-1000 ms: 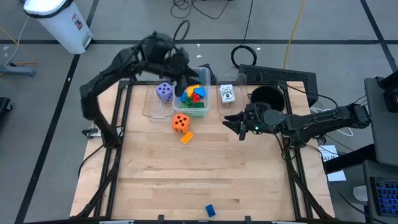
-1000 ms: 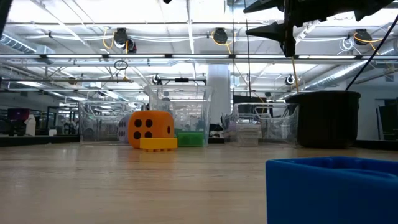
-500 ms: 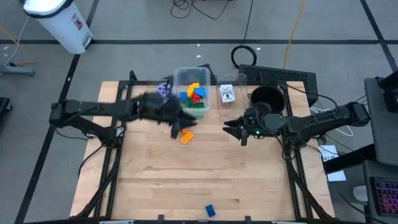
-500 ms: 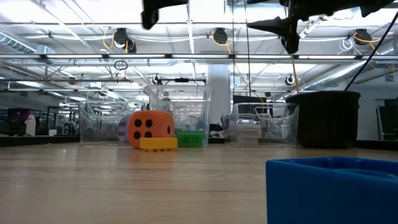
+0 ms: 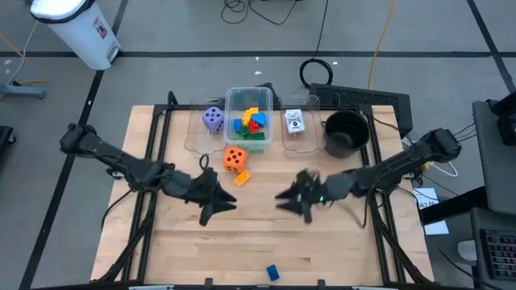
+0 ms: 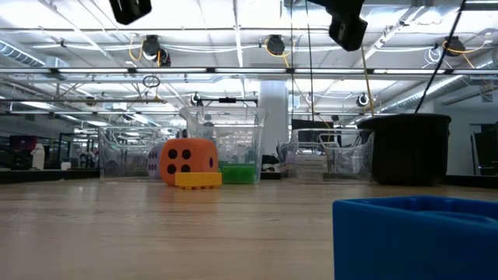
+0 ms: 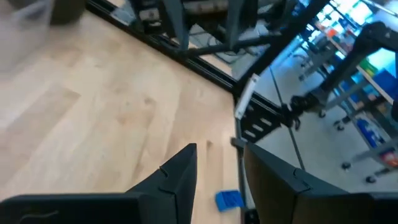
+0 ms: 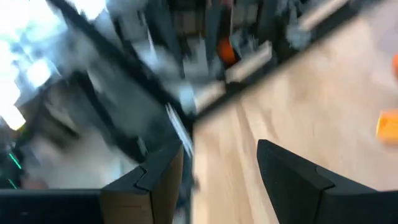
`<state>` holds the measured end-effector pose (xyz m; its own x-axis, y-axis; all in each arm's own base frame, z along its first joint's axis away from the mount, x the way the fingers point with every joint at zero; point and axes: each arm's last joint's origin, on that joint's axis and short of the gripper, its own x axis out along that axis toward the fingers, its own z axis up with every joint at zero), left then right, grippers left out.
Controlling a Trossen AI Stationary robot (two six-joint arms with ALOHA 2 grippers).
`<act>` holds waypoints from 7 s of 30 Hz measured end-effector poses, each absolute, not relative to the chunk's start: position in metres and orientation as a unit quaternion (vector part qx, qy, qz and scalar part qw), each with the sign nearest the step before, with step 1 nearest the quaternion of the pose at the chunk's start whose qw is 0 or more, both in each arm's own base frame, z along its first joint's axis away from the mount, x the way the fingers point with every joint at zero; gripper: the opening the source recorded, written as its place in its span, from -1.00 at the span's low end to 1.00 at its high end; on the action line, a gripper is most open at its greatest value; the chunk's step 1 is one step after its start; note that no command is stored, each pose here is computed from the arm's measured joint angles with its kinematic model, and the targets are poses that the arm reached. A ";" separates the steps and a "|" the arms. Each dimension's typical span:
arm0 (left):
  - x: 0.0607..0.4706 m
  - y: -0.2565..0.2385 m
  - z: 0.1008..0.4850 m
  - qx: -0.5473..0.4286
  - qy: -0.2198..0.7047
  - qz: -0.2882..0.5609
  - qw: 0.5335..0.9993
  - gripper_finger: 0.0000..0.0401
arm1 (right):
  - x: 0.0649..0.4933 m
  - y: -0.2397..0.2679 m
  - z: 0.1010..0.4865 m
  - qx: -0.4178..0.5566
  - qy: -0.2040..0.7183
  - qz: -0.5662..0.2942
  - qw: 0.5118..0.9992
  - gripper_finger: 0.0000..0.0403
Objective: Pick & Place Toys
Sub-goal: Put the blue four stud game piece into the middle transparent bin
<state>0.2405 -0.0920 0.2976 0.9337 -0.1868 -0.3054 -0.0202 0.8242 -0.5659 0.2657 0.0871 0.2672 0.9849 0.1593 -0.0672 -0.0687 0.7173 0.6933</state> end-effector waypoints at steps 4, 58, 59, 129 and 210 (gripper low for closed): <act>0.231 -0.100 0.303 -0.293 0.176 -0.064 0.938 -0.32 | 0.291 0.124 0.261 0.291 0.178 0.068 0.937 -0.01; 0.172 -0.148 0.320 -0.264 0.162 -0.128 0.942 -0.32 | 0.346 0.274 0.164 0.058 0.422 0.106 0.899 -0.01; 0.172 -0.148 0.320 -0.264 0.162 -0.128 0.942 -0.32 | 0.347 0.275 0.162 0.060 0.420 0.107 0.899 -0.01; 0.179 -0.137 0.318 -0.233 0.150 -0.074 0.958 -0.32 | 0.373 0.102 0.293 0.381 0.252 -0.181 0.871 -0.01; 0.183 -0.117 0.295 -0.130 0.301 -0.162 0.931 -0.32 | 0.349 0.161 0.160 0.529 0.417 -0.322 0.665 -0.01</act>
<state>0.1826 -0.1170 0.2949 0.7661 -0.3795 -0.5187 0.2226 0.9138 -0.3398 0.3492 0.1613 0.1595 0.4449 0.0133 -0.8955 0.8693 0.2340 0.4354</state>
